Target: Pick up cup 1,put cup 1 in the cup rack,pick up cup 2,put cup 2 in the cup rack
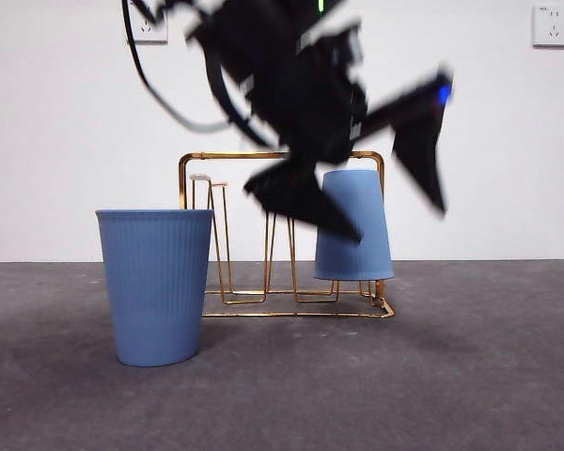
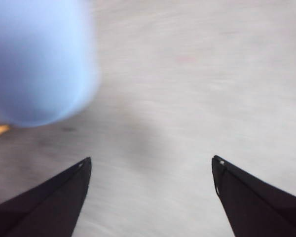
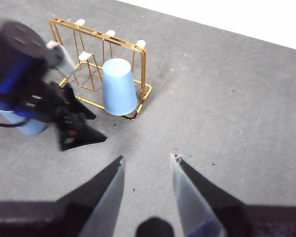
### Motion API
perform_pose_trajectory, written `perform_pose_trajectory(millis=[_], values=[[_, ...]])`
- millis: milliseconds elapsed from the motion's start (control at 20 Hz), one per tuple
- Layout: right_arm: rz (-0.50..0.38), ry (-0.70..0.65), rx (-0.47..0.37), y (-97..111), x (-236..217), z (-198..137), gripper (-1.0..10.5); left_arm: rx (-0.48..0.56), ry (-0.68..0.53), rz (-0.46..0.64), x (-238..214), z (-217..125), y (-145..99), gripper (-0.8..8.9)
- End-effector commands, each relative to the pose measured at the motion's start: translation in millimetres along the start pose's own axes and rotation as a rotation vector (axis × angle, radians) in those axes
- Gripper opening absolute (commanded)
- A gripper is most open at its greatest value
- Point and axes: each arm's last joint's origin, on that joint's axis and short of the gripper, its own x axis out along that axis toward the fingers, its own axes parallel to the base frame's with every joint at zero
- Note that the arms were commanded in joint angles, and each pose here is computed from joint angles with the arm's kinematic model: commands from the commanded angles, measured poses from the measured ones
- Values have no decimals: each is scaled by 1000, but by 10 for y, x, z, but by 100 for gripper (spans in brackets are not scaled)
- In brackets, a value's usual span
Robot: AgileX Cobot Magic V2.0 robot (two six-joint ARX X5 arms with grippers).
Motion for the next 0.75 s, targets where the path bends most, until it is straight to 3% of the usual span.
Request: perform_pose_trajectory(millis=[50,250,400,650,750], values=[[25,16,4,27,88,47,162,22,-36,-91,-323,68,-191,409],[190,49,20,148,402,262,163,105,-173,-131,-1267,143,-440,408],[313,88,26,280,822,479,165,141,-259,-32,-2031,22,-407,408],[495,203,49,549,1783,702,184,116,-309,158,-2860,-357,-204,408],[513,263,61,690,2178,698,368,103,-340,177,-3074,-476,-148,408]])
